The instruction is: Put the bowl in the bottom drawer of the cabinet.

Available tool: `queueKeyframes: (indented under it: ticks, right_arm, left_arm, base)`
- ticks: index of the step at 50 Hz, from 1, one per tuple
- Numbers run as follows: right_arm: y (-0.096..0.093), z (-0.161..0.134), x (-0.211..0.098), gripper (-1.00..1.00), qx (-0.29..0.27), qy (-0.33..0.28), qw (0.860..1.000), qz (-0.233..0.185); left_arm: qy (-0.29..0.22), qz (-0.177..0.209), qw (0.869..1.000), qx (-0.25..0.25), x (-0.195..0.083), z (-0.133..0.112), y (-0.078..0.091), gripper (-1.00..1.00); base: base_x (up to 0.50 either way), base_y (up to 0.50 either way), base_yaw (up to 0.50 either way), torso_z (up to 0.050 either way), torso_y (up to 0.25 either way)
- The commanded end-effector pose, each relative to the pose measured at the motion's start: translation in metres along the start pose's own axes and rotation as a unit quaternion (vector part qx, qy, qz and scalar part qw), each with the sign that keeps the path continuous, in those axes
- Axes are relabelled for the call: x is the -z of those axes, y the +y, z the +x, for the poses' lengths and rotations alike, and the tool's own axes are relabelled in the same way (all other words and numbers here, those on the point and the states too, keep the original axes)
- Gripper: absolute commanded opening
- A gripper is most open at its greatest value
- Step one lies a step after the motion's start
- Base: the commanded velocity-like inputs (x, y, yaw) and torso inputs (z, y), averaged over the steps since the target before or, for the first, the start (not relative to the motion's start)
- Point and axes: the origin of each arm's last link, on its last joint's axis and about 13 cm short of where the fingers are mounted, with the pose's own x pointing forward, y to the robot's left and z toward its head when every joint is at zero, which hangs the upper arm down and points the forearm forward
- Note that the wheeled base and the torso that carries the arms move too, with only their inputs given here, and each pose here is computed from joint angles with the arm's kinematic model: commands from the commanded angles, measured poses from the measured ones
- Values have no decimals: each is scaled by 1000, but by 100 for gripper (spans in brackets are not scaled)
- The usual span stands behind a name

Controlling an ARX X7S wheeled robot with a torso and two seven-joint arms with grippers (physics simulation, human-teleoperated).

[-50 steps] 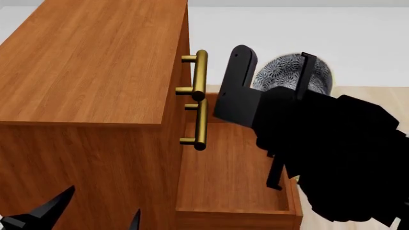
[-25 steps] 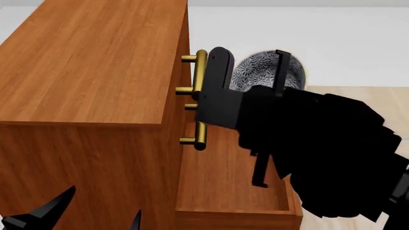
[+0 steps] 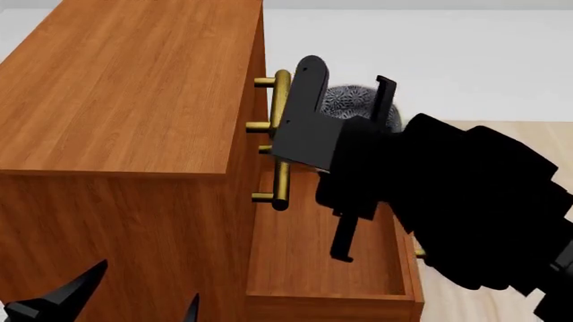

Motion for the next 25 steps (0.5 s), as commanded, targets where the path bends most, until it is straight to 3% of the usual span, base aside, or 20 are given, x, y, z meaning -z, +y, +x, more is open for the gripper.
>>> queueKeyframes:
  ticks: [1, 7, 12, 25]
  right_arm:
    - [-2, 4, 3, -100, -7, -44, 999, 29]
    - [-3, 6, 7, -100, -13, -38, 998, 38]
    - [-3, 8, 9, -100, -32, -66, 995, 69]
    - [-3, 17, 10, -100, -61, -40, 995, 62]
  left_arm:
    - [1, 1, 1000, 1, 0, 0, 0, 100]
    - [1, 1, 1000, 1, 1, 1, 0, 100]
    - [1, 1, 1000, 1, 1, 0, 0, 100]
    - [0, 3, 1000, 1, -1, -1, 0, 100]
  base:
    - [0, 0, 0, 0, 0]
    - [0, 0, 1, 0, 0]
    - [0, 0, 1, 0, 0]
    - [0, 0, 2, 0, 0]
